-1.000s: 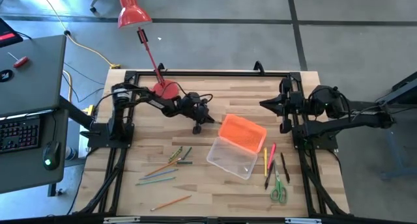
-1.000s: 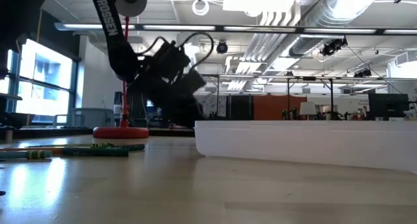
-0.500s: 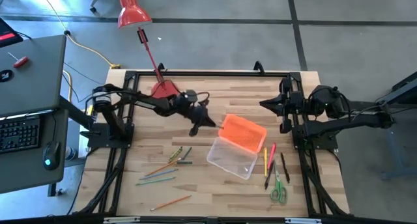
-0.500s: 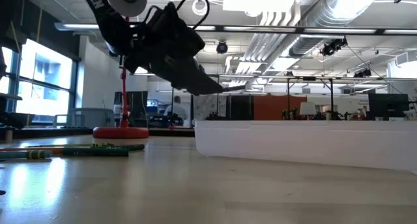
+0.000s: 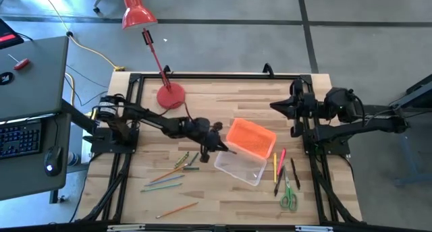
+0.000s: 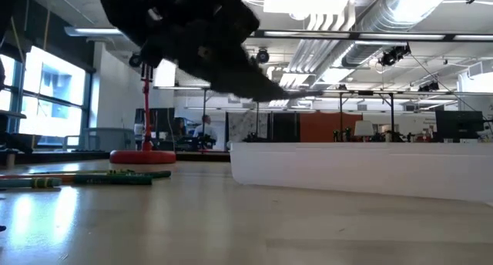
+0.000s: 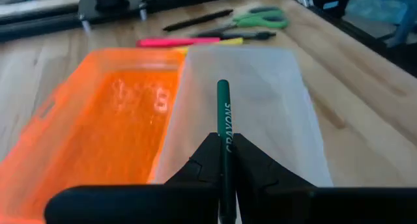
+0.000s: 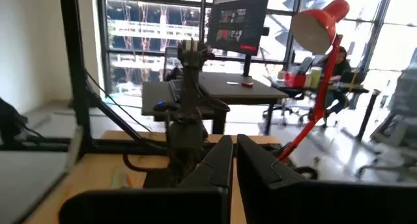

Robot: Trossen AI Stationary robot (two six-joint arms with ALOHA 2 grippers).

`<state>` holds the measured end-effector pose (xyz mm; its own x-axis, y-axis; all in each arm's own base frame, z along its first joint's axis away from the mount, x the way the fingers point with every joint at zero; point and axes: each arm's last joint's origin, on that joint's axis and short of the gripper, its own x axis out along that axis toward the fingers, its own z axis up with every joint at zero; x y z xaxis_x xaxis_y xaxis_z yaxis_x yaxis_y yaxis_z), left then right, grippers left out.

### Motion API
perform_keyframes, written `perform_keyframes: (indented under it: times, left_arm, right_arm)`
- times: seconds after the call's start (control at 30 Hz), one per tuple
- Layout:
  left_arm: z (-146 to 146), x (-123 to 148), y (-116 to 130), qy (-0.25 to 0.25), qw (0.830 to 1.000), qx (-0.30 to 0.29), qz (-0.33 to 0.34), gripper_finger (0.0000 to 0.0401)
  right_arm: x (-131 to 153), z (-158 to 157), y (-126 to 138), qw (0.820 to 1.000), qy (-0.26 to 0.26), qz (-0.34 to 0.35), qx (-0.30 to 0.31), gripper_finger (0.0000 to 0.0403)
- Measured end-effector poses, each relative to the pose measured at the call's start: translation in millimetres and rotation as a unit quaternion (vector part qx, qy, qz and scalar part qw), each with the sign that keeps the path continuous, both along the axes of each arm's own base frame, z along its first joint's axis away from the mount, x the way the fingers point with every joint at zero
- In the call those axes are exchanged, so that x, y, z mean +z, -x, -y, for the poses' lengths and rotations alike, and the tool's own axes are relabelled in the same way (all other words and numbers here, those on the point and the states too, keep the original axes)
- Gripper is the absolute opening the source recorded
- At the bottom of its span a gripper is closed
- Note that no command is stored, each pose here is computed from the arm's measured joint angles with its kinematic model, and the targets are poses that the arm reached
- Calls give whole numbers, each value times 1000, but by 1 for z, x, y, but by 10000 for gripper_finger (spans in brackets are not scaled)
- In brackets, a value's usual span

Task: Pick & place school supplies into a supply box
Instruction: Put the top left green crayon into the supply box

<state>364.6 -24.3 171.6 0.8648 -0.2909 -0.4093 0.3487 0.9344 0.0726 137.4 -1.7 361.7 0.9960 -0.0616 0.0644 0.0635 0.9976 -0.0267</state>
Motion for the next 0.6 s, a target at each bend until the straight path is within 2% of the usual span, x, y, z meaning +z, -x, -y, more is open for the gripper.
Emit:
perform_keyframes:
  times: [0.07,0.2,0.37,0.5,0.6]
  left_arm:
    - [6,6,-12,0,1000,-5,16,55]
    - [9,6,-33,0,1000,-10,-1,55]
    - [11,-3,-55,-2,999,-11,-33,55]
    - [11,-22,-67,-3,997,-10,-70,55]
    - [11,-27,-71,1,996,3,-89,56]
  right_arm:
    - [1,0,0,999,-32,6,8,0]
    - [3,0,0,994,-103,20,16,0]
    - [4,0,0,996,-82,24,13,0]
    - [5,0,0,997,-78,29,4,0]
    - [5,1,0,997,-77,31,-3,0]
